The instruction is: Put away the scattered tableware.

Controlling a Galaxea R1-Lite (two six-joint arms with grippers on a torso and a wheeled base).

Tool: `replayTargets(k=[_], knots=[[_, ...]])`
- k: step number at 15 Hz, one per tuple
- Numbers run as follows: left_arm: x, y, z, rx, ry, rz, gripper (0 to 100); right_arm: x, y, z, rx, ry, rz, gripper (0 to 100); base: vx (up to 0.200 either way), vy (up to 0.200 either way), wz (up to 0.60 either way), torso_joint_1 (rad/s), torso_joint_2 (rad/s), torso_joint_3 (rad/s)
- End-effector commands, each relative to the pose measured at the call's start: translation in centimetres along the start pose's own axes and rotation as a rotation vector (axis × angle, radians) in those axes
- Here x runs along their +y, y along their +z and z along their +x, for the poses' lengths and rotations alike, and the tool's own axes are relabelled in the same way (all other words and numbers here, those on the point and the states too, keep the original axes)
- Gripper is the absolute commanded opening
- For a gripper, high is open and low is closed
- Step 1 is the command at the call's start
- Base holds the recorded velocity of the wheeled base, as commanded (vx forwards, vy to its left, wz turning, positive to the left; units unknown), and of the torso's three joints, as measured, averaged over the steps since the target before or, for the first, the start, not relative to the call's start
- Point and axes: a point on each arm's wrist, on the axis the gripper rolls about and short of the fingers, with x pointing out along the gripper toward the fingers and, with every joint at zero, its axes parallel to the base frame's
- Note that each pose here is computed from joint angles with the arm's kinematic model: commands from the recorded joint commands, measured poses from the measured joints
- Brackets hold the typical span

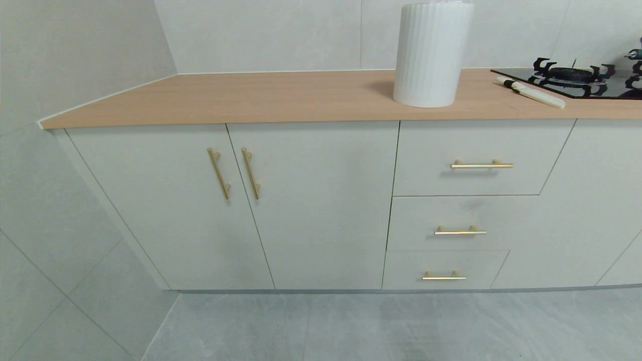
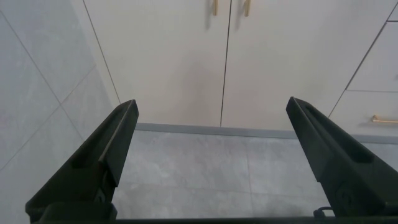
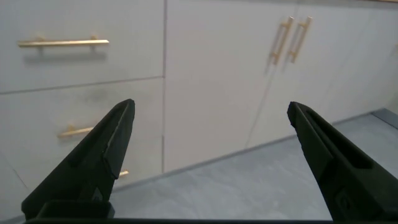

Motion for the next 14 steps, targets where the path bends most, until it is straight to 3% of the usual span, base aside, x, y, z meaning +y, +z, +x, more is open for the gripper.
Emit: replayTargets(k=[1, 5, 7, 9, 14], knots=[[0.0, 0.0, 0.0, 0.001, 0.0, 0.0, 100, -3.3, -1.1, -5.6, -0.097, -0.104, 0.052, 100, 0.0, 0.0, 0.0, 0.0, 0.0, 0.0], [0.0, 0.0, 0.0, 0.001, 0.001, 0.0, 100, -3.8, -2.8, -7.4, -0.108, -0.116, 0.062, 100, 0.0, 0.0, 0.0, 0.0, 0.0, 0.0], [0.0, 0.0, 0.0, 0.001, 0.001, 0.0, 100, -2.7, -5.3, -6.8, -0.07, 0.047, 0.088, 100, 0.0, 0.0, 0.0, 0.0, 0.0, 0.0], [0.0, 0.0, 0.0, 0.001, 0.0, 0.0, 100, -2.2, -6.1, -6.8, 0.001, 0.233, 0.167, 100, 0.0, 0.0, 0.0, 0.0, 0.0, 0.0], [0.0, 0.0, 0.0, 0.001, 0.001, 0.001, 100, -1.6, -7.2, -7.0, 0.117, 0.427, 0.171, 100, 0.0, 0.0, 0.0, 0.0, 0.0, 0.0]])
